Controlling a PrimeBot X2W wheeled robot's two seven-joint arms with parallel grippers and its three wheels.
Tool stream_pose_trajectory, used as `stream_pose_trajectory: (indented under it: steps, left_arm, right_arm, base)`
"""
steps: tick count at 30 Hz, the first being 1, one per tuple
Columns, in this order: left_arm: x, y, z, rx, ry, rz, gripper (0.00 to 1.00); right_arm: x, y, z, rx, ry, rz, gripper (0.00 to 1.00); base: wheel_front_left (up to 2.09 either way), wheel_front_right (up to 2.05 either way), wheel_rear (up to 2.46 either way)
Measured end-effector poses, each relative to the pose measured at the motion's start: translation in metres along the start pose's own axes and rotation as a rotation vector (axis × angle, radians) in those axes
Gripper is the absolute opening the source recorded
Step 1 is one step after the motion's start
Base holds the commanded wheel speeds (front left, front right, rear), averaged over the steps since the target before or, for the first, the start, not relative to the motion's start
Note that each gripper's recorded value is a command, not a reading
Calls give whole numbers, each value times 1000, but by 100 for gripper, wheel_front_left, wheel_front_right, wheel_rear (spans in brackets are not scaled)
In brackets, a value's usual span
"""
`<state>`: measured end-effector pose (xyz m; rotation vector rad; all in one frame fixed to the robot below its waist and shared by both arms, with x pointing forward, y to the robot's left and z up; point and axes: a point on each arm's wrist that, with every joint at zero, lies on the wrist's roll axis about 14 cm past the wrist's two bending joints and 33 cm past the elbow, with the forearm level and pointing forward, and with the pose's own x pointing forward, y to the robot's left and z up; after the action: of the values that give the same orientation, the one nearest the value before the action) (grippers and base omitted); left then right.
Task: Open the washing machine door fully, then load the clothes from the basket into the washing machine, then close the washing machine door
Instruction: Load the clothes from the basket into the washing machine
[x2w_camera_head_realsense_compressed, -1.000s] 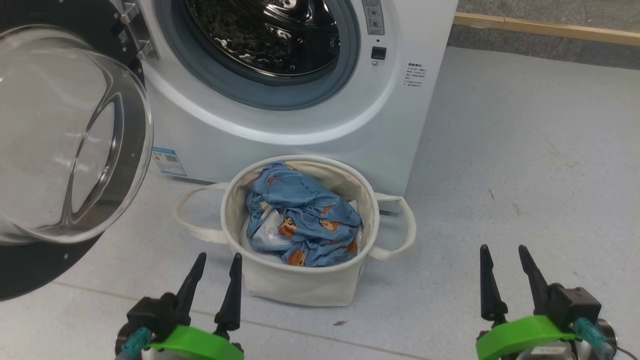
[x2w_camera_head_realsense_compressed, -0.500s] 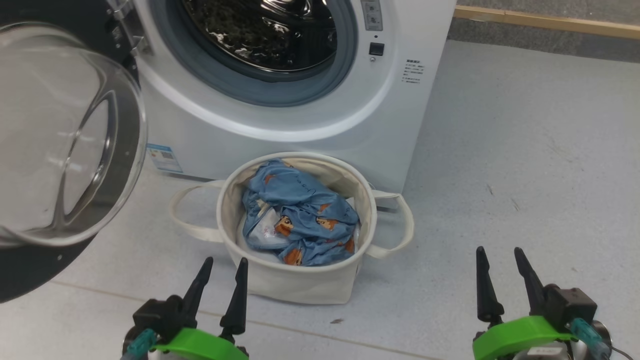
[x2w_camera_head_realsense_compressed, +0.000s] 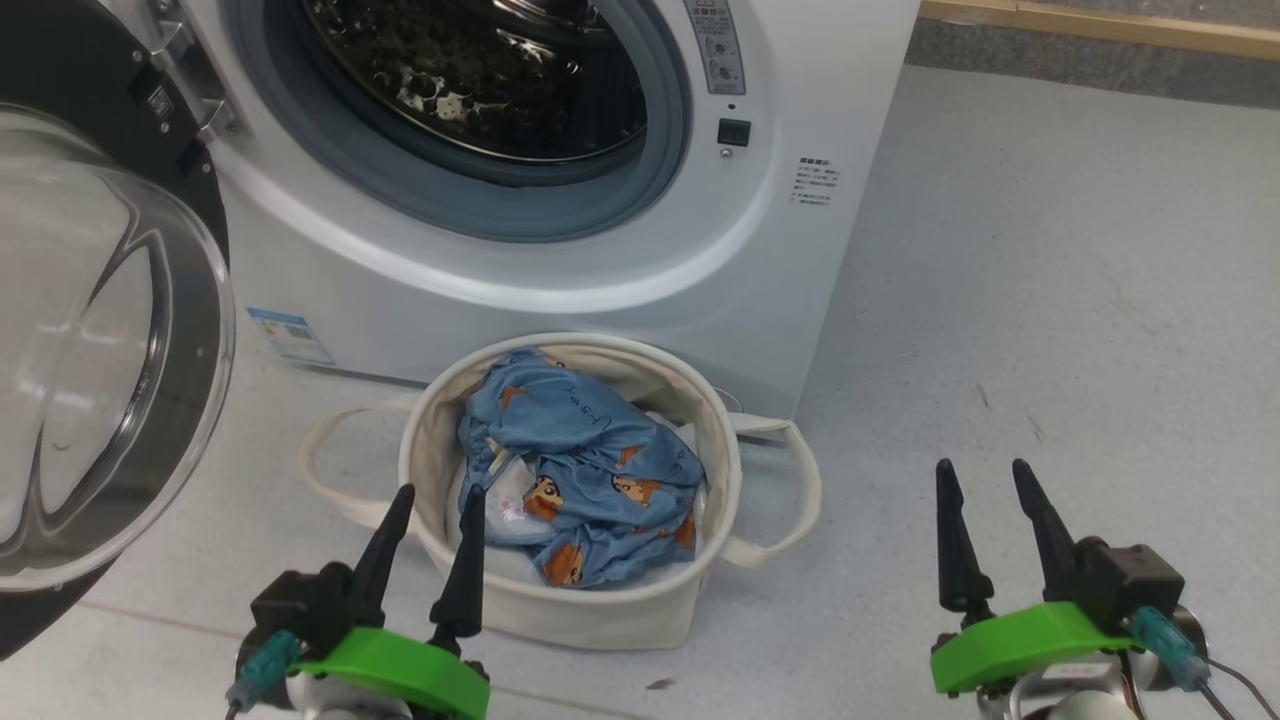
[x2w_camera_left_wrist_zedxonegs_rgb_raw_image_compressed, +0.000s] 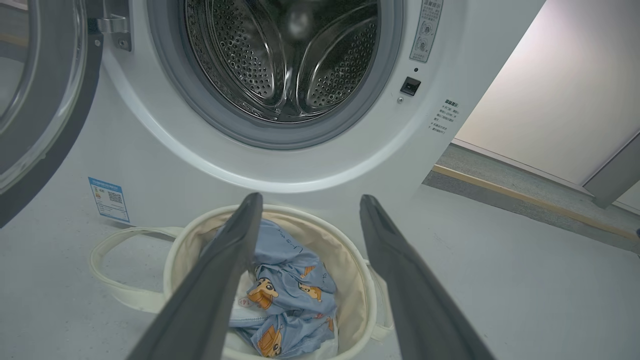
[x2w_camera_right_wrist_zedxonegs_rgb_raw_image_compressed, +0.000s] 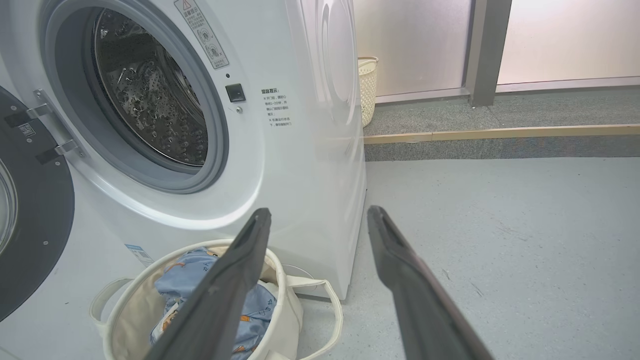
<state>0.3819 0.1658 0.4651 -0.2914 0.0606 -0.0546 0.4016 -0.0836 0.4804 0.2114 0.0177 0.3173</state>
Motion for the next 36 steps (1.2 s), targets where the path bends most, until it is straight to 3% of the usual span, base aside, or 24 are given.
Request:
stream_pose_trajectory:
  steps: [11,17,20,29,36]
  left_arm:
    - [1,7,-20,23,63,17,100]
    - [14,-2,-50,105,169,-38,100]
    - [31,-10,-71,172,242,-94,100]
    - [78,0,-135,229,461,-130,100]
    - [132,0,-166,322,534,-196,100]
  right_arm:
    - [9,8,-6,12,10,32,100]
    - [15,-3,-16,39,31,3,100]
    - [26,-18,-20,34,30,-29,100]
    - [48,-51,-53,38,85,-97,100]
    - [61,-75,-87,48,139,-140,100]
  base:
    - [7,-7,0]
    - [0,0,0]
    - [0,0,0]
    - [0,0,0]
    - [0,0,0]
